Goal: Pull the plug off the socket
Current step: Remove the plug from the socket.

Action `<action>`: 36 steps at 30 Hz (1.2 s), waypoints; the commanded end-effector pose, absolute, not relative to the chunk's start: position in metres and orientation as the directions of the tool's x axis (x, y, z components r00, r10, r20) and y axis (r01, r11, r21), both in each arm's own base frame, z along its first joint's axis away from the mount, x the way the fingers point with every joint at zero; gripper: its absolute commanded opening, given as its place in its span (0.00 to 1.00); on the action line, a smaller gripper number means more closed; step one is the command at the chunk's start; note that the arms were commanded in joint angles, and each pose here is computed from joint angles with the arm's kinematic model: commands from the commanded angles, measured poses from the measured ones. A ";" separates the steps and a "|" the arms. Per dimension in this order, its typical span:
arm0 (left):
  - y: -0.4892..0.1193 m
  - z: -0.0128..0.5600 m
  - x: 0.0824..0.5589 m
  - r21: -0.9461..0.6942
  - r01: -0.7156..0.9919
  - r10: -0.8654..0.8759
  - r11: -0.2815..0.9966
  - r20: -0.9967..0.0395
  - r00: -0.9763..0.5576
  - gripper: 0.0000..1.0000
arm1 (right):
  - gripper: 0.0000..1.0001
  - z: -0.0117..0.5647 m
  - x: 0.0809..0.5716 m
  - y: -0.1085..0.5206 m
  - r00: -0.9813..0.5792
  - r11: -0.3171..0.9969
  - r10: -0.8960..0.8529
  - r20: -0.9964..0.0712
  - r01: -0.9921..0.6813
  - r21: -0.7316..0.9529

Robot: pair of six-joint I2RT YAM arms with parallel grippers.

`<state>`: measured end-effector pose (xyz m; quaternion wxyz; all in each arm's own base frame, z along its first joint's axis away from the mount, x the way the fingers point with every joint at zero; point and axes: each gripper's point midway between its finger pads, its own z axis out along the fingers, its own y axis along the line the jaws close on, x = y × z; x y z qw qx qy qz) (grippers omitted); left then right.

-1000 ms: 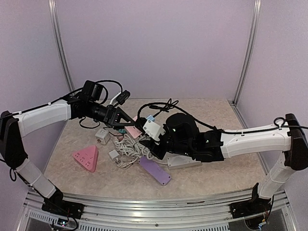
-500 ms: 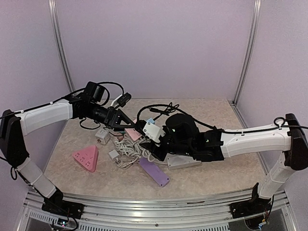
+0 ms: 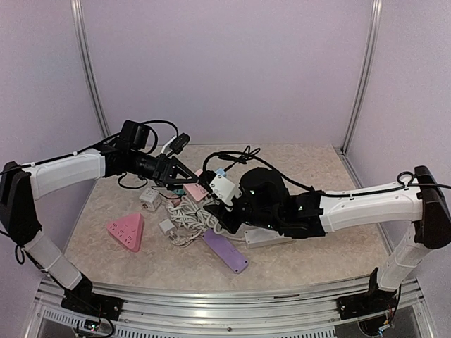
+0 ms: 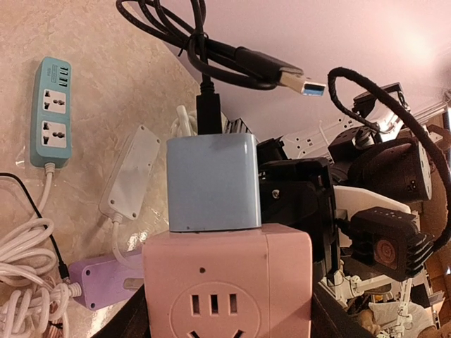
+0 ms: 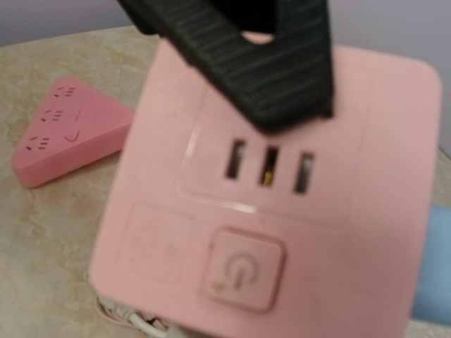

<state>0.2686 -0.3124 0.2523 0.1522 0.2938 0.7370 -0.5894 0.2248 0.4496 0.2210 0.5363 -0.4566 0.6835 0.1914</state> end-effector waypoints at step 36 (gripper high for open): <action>-0.302 0.291 0.262 -0.674 0.737 0.230 0.053 -0.710 -0.666 0.00 | 0.06 0.276 0.178 0.467 0.088 0.313 -0.214 -0.973 -0.937 -0.153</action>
